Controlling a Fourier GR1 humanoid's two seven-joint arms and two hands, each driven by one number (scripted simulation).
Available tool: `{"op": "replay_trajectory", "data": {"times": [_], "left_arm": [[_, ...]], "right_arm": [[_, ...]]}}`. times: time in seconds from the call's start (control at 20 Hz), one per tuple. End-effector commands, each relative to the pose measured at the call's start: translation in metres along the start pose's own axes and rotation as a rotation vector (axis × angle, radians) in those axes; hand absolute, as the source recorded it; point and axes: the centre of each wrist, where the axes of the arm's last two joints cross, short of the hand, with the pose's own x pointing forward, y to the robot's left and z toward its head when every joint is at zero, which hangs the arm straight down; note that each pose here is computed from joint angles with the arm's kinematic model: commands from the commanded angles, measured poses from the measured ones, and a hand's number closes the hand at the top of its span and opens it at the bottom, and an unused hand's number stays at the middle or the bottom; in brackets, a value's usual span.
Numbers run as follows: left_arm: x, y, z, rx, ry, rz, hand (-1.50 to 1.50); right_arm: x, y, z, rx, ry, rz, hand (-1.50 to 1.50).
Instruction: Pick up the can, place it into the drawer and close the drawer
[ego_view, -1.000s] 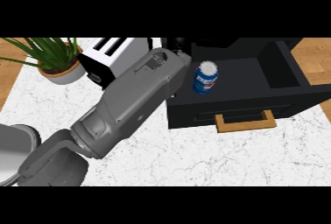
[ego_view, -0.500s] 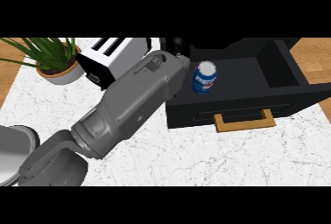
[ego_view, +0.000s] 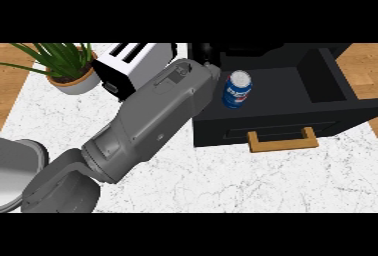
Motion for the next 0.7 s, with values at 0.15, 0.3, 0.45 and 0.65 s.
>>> {"op": "replay_trajectory", "data": {"times": [0.15,0.3,0.45,0.65], "left_arm": [[0.02,-0.009,-0.004,0.007,-0.048,0.027,-1.5],[0.014,-0.009,0.001,0.012,-0.061,0.034,-1.5],[0.005,-0.003,0.001,-0.007,-0.02,0.038,-1.5],[0.0,0.003,-0.002,0.012,0.006,0.057,-1.5]], "right_arm": [[0.027,0.026,-0.022,0.072,-0.102,0.21,-1.5],[0.02,0.037,-0.043,0.072,-0.108,0.263,-1.5],[0.012,0.061,-0.056,0.103,-0.095,0.323,-1.5],[0.007,0.077,-0.07,0.116,-0.11,0.436,-1.5]]}}
